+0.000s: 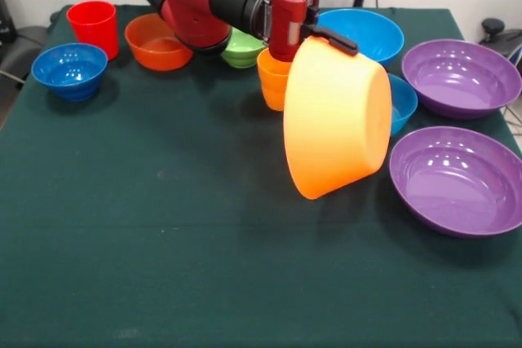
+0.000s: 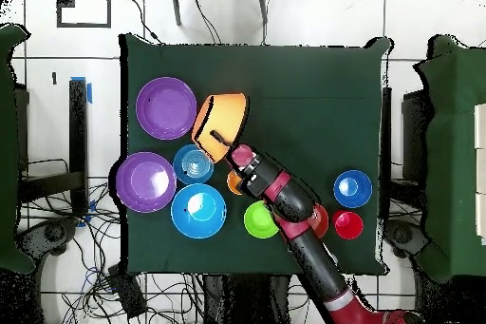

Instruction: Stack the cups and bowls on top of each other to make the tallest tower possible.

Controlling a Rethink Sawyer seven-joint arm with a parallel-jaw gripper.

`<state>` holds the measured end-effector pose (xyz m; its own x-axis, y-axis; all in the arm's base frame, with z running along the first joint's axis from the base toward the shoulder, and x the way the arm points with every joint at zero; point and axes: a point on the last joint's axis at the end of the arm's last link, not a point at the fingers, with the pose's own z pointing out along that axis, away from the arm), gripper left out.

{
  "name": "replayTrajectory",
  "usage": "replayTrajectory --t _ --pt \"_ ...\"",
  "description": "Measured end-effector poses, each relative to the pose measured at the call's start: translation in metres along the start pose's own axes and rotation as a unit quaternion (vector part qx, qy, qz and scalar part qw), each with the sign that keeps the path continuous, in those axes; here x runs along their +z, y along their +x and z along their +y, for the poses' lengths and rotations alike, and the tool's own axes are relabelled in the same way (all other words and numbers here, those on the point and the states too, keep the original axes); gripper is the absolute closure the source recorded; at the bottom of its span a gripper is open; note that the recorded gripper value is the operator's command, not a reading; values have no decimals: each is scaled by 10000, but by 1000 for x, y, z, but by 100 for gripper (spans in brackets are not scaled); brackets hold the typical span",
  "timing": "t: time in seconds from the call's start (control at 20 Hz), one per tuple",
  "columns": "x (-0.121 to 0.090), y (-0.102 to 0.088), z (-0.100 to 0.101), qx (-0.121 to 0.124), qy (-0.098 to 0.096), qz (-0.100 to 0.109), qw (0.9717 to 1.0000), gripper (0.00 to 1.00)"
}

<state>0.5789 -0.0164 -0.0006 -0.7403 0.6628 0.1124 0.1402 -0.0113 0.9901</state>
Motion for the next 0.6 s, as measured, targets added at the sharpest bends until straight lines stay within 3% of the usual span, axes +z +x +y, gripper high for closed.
replayTrajectory --t 0.25,0.6 --pt "-8 3 0 27 -150 77 9999 100" --pt "-7 9 1 23 -191 237 9995 100"
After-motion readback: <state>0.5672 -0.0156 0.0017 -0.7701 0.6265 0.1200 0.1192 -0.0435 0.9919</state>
